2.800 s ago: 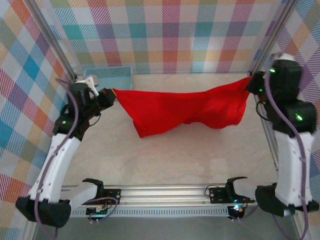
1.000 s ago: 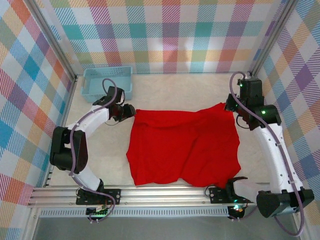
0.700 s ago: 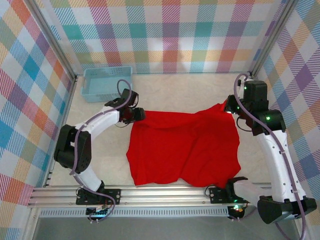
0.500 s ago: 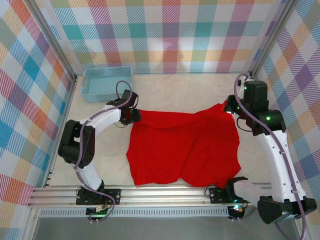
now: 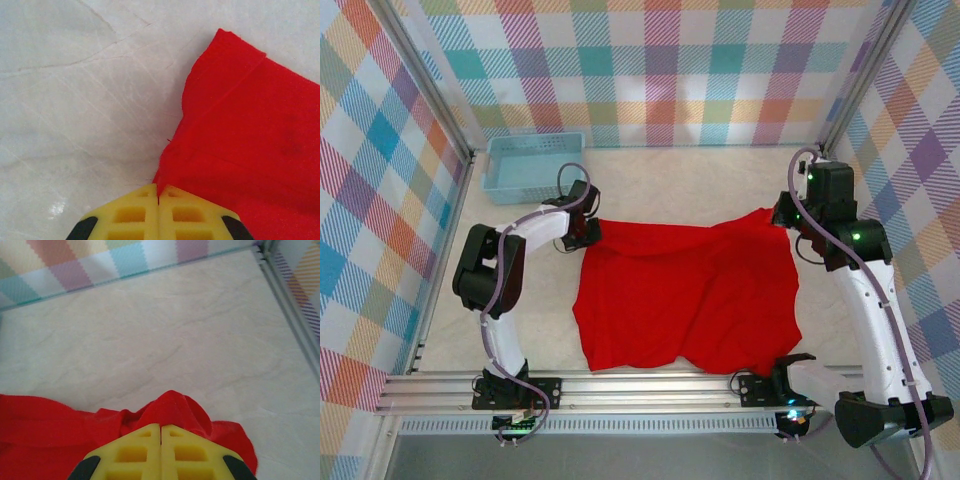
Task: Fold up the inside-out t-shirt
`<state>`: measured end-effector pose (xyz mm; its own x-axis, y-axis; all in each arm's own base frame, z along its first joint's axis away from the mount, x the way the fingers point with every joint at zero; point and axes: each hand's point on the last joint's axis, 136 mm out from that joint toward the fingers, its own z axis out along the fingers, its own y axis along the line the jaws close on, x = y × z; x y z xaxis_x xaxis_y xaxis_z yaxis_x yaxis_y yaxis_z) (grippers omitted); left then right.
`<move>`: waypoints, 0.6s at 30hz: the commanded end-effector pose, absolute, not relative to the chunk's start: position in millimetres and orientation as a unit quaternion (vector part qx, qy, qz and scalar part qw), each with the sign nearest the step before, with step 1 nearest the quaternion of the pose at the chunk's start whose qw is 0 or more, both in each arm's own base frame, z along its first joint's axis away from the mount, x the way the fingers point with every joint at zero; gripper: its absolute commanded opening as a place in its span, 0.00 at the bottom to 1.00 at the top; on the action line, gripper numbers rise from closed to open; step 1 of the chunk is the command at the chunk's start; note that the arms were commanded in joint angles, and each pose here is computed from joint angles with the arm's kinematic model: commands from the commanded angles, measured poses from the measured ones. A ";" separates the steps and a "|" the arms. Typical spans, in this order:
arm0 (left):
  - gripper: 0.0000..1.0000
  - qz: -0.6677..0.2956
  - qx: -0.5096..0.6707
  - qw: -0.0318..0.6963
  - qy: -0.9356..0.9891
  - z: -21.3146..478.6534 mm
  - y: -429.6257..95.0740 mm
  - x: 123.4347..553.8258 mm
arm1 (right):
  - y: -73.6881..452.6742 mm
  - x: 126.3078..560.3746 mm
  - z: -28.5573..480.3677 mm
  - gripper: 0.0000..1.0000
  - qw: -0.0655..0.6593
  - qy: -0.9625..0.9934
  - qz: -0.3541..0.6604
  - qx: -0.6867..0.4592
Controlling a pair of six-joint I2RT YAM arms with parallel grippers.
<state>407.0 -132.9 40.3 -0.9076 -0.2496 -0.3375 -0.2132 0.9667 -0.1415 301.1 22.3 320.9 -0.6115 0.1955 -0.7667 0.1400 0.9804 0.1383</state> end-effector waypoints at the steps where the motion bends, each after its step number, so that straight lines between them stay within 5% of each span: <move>1: 0.00 -0.090 -0.115 0.231 0.962 93.4 -134.2 409.9 | -5.4 295.8 342.0 0.00 0.446 0.883 -0.023 0.147; 9: 0.00 -0.291 -0.088 0.420 0.855 277.8 -133.4 366.9 | -54.9 267.4 417.1 0.00 0.500 0.830 -0.097 0.226; 18: 0.00 -0.382 -0.053 0.570 0.726 434.8 -98.5 263.9 | -79.9 214.0 512.0 0.00 0.588 0.759 -0.105 0.259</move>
